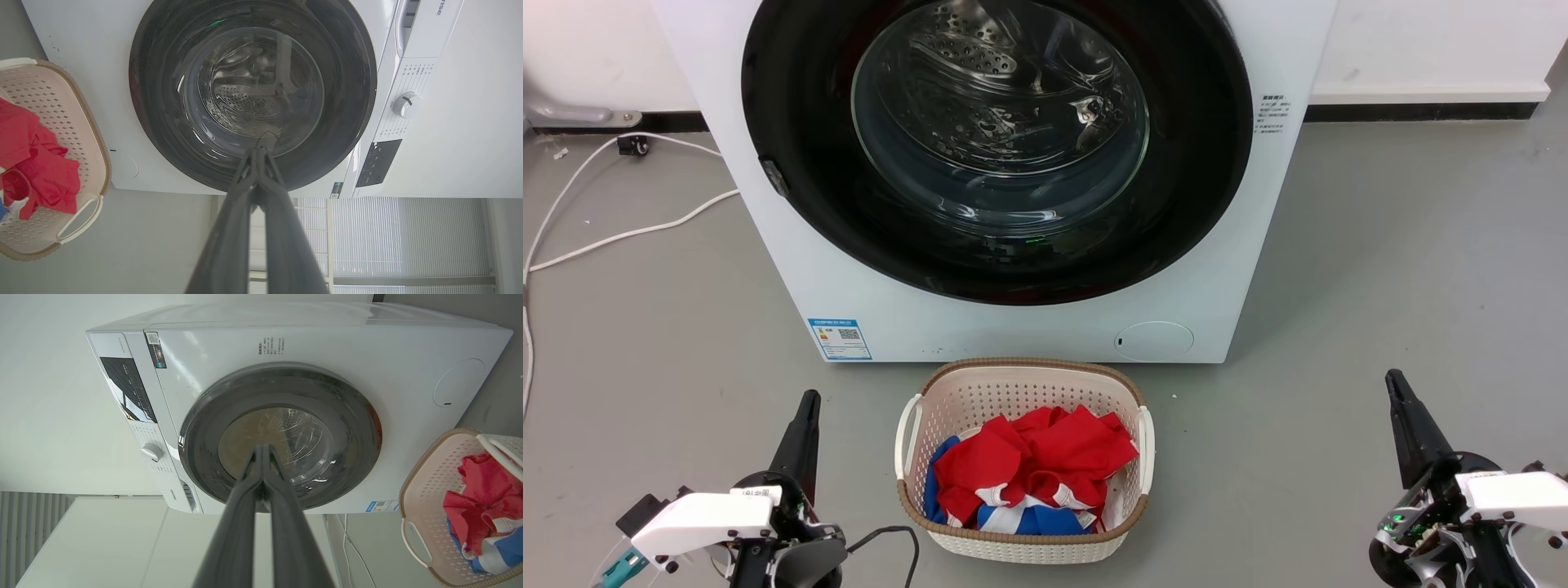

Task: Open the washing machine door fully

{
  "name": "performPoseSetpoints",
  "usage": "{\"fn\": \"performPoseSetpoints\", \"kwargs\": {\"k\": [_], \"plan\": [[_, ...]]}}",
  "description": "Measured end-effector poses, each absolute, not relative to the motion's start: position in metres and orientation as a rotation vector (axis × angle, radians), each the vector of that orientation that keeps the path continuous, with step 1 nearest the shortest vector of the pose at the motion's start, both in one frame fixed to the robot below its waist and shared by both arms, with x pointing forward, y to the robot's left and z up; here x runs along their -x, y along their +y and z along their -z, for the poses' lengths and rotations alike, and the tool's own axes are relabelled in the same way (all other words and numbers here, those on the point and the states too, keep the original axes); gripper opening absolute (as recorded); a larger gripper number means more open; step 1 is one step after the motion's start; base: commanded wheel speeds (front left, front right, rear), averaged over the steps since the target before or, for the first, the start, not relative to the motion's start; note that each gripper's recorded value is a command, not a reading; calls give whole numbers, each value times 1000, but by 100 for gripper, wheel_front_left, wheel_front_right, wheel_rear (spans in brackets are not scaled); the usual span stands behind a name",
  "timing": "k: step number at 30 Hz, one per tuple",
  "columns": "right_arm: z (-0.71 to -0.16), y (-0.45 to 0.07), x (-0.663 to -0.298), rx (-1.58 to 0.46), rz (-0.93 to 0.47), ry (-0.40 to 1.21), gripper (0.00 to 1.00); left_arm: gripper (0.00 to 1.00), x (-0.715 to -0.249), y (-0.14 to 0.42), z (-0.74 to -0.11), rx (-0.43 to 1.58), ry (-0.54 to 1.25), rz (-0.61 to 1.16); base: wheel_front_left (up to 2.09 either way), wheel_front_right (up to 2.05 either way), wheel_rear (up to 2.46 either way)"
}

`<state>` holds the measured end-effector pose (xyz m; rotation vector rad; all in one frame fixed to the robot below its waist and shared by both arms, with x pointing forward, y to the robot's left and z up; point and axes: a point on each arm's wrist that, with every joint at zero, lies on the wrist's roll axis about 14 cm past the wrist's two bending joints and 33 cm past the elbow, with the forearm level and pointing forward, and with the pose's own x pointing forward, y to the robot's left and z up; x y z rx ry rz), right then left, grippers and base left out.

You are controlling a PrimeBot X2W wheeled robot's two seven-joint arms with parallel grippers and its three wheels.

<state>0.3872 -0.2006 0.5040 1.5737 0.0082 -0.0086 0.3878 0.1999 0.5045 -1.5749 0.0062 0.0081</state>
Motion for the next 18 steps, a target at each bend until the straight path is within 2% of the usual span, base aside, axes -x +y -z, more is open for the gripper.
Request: {"fn": "performPoseSetpoints", "kwargs": {"k": [18], "plan": [[-504,-201,-387,-1574,10,6,0,0,-388,200,-504,1577,5,-9,0,0,0]]}}
